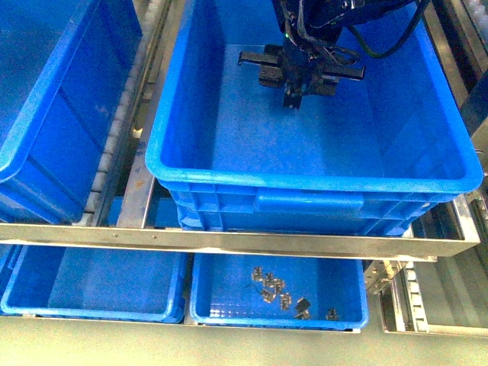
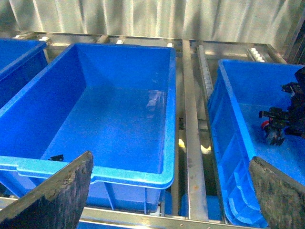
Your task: Pick red and yellow buttons and place in box
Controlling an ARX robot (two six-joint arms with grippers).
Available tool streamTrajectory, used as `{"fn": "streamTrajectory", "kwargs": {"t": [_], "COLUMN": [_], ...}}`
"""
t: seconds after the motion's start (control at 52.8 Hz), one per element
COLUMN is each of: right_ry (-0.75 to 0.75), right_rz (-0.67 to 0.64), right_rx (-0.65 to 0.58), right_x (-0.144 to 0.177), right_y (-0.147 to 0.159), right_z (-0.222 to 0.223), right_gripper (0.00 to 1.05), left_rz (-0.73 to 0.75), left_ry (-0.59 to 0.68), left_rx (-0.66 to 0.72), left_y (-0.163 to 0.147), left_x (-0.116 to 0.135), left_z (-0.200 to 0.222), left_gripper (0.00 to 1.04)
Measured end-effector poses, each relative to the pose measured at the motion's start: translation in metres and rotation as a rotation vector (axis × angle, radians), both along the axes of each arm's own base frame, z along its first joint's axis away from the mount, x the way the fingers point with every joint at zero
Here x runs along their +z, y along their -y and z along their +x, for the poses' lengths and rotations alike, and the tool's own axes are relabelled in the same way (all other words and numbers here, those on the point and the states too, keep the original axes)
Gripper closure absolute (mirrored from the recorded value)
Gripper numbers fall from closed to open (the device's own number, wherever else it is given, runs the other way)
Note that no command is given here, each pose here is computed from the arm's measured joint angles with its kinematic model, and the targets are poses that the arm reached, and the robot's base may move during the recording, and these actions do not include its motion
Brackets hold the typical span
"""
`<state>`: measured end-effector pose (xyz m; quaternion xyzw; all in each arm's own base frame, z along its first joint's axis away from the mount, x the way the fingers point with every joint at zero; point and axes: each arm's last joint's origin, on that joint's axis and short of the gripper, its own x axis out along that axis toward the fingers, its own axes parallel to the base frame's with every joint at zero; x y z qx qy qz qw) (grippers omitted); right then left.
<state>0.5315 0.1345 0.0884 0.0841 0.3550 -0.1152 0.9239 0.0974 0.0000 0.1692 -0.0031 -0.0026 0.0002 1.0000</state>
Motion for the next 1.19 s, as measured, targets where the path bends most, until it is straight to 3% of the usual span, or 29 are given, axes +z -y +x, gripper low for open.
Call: {"fn": "streamTrajectory", "kwargs": {"t": [0.133,0.246,0.512,0.739,0.986,1.042,1.118,1.194], "right_ry": [0.063,0.105,0.139,0.143,0.154,0.258,0.502,0.627], "right_rz": [-0.002,0.004,0.035,0.101,0.117,0.064,-0.061,-0.113], "right_rx": [0.090,0.121,0.189,0.328,0.243,0.230,0.222,0.228], "right_x": [0.016,0.040,0.064,0.104,0.131,0.131,0.121,0.112], "right_y": [0.007,0.024,0.057,0.079,0.111,0.112,0.114,0.117], "right_z": [-0.013,-0.035,-0.106,-0.232,-0.313,-0.314,-0.320,-0.330], "right_gripper": [0.22,0.05,0.07,0.07,0.07,0.11,0.25,0.37], "left_rz": [0.000,0.000,0.000,0.000,0.000,0.000,0.000,0.000], "left_ry": [0.000,0.000,0.000,0.000,0.000,0.000,0.000,0.000], "left_rx": [0.000,0.000,0.000,0.000,0.000,0.000,0.000,0.000], "left_y": [0.000,0.000,0.000,0.000,0.000,0.000,0.000,0.000], "left_x": [0.000,0.000,0.000,0.000,0.000,0.000,0.000,0.000], "left_z": [0.000,0.000,0.000,0.000,0.000,0.000,0.000,0.000], "left_gripper": [0.08,0.08,0.08,0.08,0.08,0.08,0.08,0.08]}}
